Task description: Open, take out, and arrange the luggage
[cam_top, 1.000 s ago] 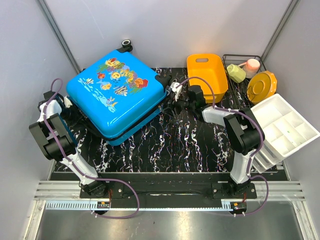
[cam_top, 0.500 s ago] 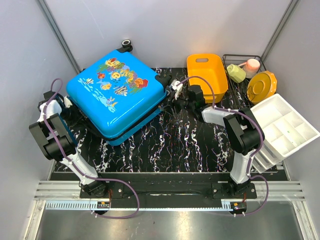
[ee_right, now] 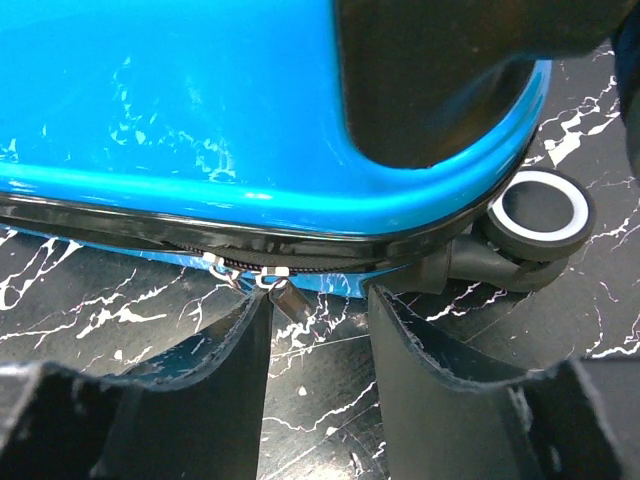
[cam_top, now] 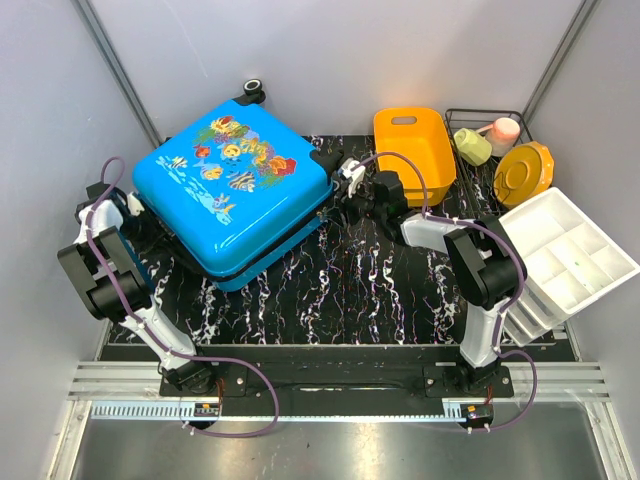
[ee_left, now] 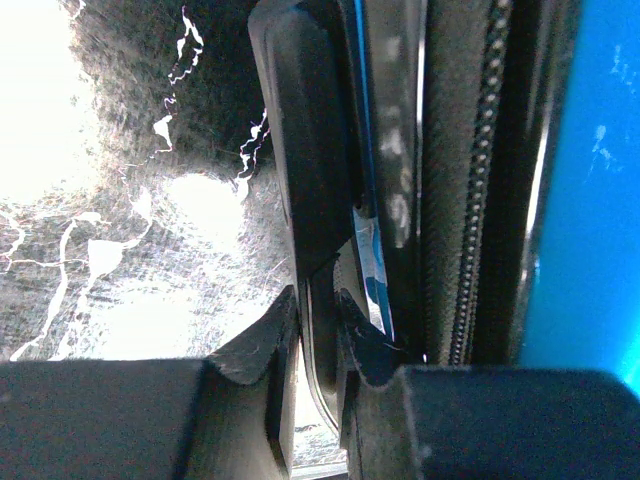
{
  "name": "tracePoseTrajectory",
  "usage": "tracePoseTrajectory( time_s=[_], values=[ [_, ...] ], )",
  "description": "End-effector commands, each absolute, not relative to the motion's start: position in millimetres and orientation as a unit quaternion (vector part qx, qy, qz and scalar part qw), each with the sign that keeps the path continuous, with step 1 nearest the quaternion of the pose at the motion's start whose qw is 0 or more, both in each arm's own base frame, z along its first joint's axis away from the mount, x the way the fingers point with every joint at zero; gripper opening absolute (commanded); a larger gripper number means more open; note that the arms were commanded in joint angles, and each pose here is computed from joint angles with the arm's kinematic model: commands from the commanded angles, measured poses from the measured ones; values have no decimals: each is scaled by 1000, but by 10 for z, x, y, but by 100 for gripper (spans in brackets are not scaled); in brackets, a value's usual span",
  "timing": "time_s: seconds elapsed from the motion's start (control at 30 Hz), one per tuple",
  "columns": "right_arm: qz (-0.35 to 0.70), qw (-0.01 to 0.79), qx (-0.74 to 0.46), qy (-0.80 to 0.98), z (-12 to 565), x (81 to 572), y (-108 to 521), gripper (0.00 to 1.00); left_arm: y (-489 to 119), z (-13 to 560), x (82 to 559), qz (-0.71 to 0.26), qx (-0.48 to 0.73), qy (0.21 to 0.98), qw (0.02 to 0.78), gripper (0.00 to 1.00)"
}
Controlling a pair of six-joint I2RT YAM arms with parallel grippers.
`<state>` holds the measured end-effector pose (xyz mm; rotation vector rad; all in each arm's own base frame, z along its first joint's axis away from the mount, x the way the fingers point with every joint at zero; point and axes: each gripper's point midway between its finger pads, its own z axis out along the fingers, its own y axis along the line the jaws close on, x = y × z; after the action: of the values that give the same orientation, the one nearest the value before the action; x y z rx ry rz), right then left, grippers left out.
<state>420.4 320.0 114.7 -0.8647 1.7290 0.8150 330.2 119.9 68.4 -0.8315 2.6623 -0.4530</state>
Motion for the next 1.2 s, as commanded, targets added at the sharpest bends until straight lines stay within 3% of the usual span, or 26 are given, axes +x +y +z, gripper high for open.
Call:
tracePoseTrajectory(
  time_s=[0.0,0.4,0.57,0.73,0.8,0.87,0.9,1.17],
  values=[
    [331,541,-340,694,1440,4370,3282,51,1326,614,3655,-154,-254,929,222,0],
    [347,541,-355,679,1361,4285,3416,44,1332,627,3663,-160,-265,925,222,0],
    [346,541,-368,673,1336,4253,3424,29,1341,628,3656,-159,-266,924,222,0],
    [342,544,-384,663,1347,4175,3395,27,1360,625,3657,-158,-267,924,223,0],
    [350,543,-390,656,1386,4116,3405,33,1355,621,3658,-160,-267,924,222,0],
    [352,546,-391,652,1423,4093,3403,54,1360,610,3655,-160,-267,924,221,0],
    [350,547,-393,651,1431,4083,3395,59,1351,607,3657,-161,-267,924,221,0],
    [337,556,-385,655,1423,4171,3383,45,1349,611,3678,-164,-270,922,222,0]
  ],
)
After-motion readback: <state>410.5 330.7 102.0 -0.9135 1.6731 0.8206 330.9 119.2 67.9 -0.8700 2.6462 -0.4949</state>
